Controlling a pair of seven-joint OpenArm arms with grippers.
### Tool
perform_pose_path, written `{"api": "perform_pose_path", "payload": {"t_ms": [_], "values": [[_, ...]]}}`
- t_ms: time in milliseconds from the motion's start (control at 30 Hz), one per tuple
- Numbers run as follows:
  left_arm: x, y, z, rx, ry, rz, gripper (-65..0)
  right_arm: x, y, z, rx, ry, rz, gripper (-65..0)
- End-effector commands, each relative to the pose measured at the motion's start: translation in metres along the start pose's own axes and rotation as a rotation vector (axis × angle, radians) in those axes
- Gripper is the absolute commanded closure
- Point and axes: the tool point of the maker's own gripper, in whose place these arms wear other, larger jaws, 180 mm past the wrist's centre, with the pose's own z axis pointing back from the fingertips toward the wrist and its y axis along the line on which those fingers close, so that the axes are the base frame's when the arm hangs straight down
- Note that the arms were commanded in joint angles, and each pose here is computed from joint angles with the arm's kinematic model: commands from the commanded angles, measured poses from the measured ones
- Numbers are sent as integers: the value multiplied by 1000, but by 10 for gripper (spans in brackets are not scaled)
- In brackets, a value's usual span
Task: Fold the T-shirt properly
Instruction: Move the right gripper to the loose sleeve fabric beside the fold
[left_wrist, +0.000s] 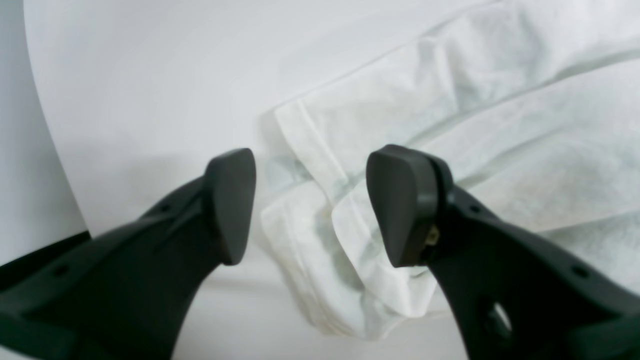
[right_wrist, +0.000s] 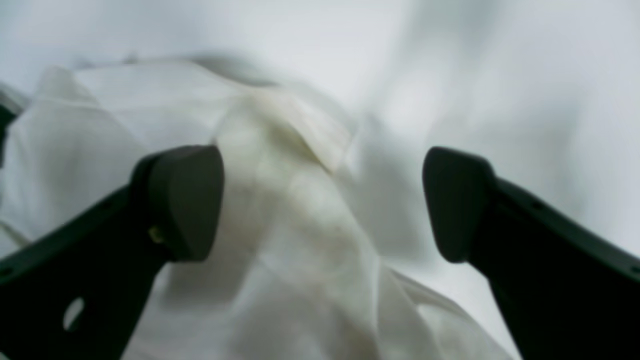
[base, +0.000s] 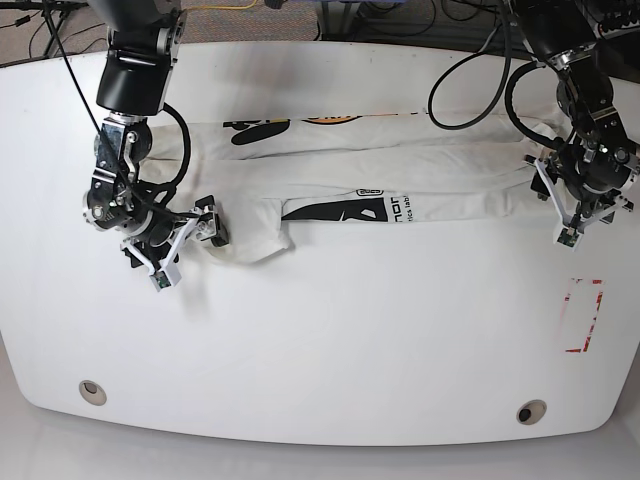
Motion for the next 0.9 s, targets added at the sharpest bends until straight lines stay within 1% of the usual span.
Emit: {"api": "perform_pose_path", "payload": {"t_ms": [0,67,167,300,400,433,500,567,633,667,767,867], "values": [[0,14,6,37,-13,15,-375,16,-3,-5,6,-47,-13,-601],[-2,18,7,45,-12,27,-375,12,-1,-9,14,-43,-27,-572],[-4,21,8,51,-11,38,-375,10,0,-11,21,-43,-39,-487],[-4,22,8,53,-10,39,-375,11,1,-12,27,-48,-44,-309],[-5,23,9,55,-10,43,-375,13,2,-11,28,-54,-43,-149],[-5,23,8,54,-9,43,-375,16,2,-10,25,-62,-37,-82],[-5,23,8,54,-9,43,-375,22,4,-8,24,-79,-27,-2],[-6,22,8,54,-7,43,-375,35,11,-6,27,-114,-13,0],[-6,22,8,52,-6,42,-375,50,14,2,18,-159,10,-21],[-6,22,8,51,-6,41,-375,57,16,6,12,-174,25,-21],[-5,20,7,47,-8,42,-375,67,21,18,-7,-178,68,-17],[-5,20,7,47,-8,42,-375,82,29,31,-13,-206,100,-5]]}}
